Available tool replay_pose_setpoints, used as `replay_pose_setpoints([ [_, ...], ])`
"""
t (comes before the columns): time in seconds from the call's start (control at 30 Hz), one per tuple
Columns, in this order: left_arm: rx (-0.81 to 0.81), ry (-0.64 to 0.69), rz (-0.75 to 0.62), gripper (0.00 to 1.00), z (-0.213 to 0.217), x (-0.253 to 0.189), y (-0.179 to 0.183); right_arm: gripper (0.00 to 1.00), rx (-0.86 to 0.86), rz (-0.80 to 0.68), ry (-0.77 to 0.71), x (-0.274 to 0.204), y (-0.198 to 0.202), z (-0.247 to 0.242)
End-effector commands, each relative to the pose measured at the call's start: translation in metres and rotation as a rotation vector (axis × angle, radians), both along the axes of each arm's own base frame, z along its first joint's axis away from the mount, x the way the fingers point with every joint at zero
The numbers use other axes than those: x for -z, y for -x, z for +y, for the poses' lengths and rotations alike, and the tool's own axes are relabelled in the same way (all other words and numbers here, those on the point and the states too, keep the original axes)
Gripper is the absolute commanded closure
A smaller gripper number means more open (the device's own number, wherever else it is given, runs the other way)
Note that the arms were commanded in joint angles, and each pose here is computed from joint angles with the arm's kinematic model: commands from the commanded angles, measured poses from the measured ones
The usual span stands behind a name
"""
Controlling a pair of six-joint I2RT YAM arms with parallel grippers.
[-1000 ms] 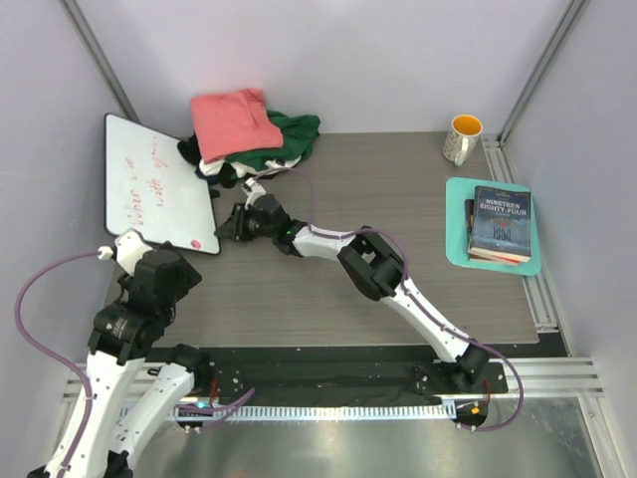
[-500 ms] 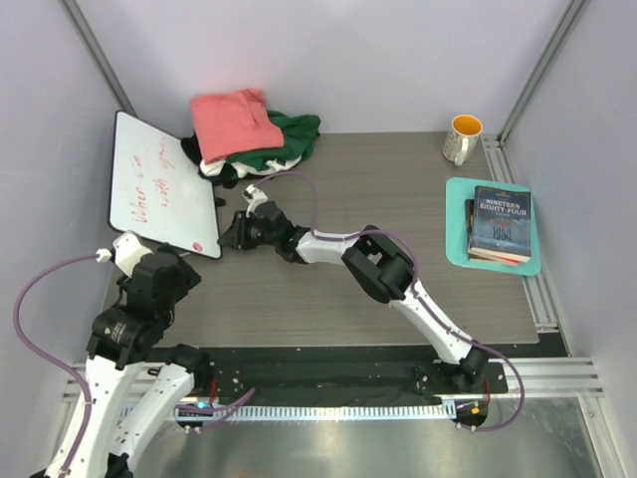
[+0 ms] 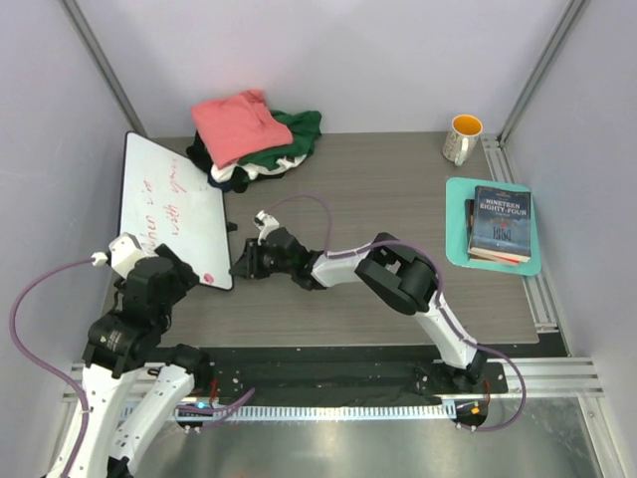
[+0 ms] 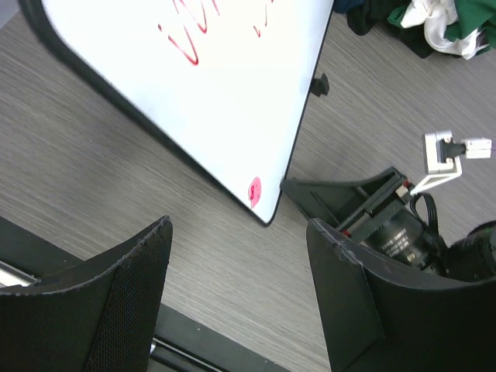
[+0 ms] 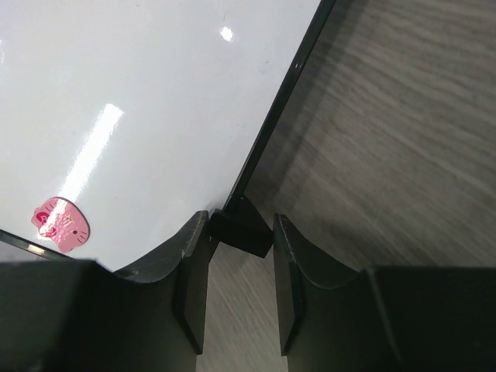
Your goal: Fold and stack the t-shirts
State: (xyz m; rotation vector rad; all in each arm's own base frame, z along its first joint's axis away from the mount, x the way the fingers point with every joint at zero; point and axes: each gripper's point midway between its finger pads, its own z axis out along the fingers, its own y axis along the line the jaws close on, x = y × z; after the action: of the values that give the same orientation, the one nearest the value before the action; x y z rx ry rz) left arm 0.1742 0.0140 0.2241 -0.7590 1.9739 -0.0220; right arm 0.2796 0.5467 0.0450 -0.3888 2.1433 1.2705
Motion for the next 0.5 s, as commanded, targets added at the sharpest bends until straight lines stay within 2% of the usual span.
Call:
replay_pose_setpoints([
  [0.0,0.023,-0.001,-0.034,0.29,-0.003,-0.008,-0.005,0.99,-0.04,0.121,0.138,0.031,0.045,-0.027],
  [0.23,0.031,0.005,-0.051,0.29,-0.003,-0.011,-0.002,0.99,-0.093,0.183,0.175,0.009,0.081,-0.033],
  [0.37,0.027,0.006,-0.057,0.29,-0.002,-0.013,-0.002,0.96,-0.164,0.201,0.157,0.0,0.103,-0.008],
  [0.47,0.024,0.006,-0.06,0.29,-0.002,-0.013,-0.001,0.94,-0.194,0.23,0.161,0.013,0.11,0.007],
])
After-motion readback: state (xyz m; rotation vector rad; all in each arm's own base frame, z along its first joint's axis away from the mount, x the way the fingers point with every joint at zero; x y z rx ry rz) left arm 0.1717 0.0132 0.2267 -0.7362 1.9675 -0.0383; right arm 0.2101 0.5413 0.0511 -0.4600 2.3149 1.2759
